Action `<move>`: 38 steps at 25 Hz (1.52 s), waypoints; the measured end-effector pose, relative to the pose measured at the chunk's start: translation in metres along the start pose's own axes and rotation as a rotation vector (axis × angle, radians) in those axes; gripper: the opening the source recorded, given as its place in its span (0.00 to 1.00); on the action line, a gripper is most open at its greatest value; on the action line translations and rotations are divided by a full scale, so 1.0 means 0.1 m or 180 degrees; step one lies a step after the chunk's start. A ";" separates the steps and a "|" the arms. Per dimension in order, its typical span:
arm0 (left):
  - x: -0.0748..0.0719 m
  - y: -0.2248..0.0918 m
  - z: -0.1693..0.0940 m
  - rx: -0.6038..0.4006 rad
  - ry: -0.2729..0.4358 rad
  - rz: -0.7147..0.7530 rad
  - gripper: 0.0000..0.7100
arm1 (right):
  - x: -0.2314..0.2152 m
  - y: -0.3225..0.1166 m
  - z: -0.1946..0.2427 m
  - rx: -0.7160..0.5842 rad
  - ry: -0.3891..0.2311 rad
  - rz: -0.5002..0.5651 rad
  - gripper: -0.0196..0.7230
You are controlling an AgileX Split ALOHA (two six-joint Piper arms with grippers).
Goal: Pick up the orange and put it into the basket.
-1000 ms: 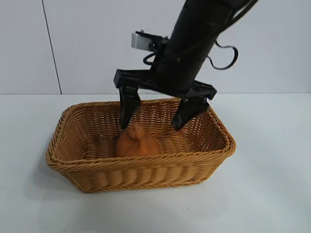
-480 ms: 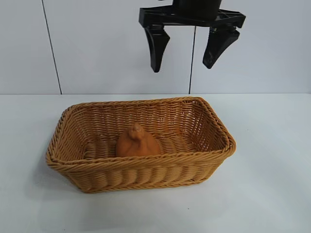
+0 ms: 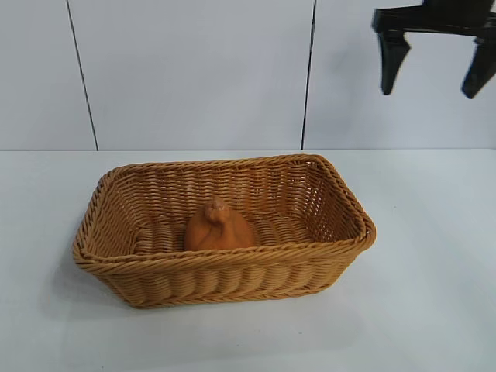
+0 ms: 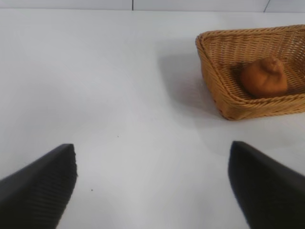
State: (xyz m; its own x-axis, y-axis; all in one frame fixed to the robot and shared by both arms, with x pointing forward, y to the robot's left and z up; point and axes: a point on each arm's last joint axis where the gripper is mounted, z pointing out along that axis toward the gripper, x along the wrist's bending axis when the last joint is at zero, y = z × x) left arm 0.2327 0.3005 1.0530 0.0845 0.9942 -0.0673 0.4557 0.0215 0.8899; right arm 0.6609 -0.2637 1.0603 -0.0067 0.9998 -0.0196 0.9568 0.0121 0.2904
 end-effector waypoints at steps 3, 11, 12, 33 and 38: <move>0.00 0.00 0.00 0.0000 0.0000 0.0000 0.87 | -0.19 0.01 0.01 0.0005 -0.0041 0.0133 0.96; 0.00 0.00 0.00 -0.0003 0.0000 0.0000 0.87 | -0.19 -0.23 -0.02 0.0181 0.0000 0.0074 0.96; 0.00 0.00 0.00 -0.0003 0.0000 0.0000 0.87 | -0.20 -0.31 -0.05 0.0213 0.0005 0.0063 0.96; 0.00 0.00 0.00 -0.0003 0.0000 0.0000 0.87 | -0.25 -2.75 -0.66 -0.0120 0.0145 -0.0100 0.96; 0.00 0.00 0.00 -0.0003 0.0000 0.0000 0.87 | -0.26 -3.23 -0.60 -0.0485 0.0148 -0.0108 0.96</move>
State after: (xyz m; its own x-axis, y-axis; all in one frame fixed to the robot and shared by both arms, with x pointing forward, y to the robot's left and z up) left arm 0.2327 0.3005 1.0530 0.0845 0.9941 -0.0673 0.4549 0.0216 0.8903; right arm 0.3344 -0.2930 1.0245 -0.0552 0.9984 0.0114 0.9006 0.0449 0.4323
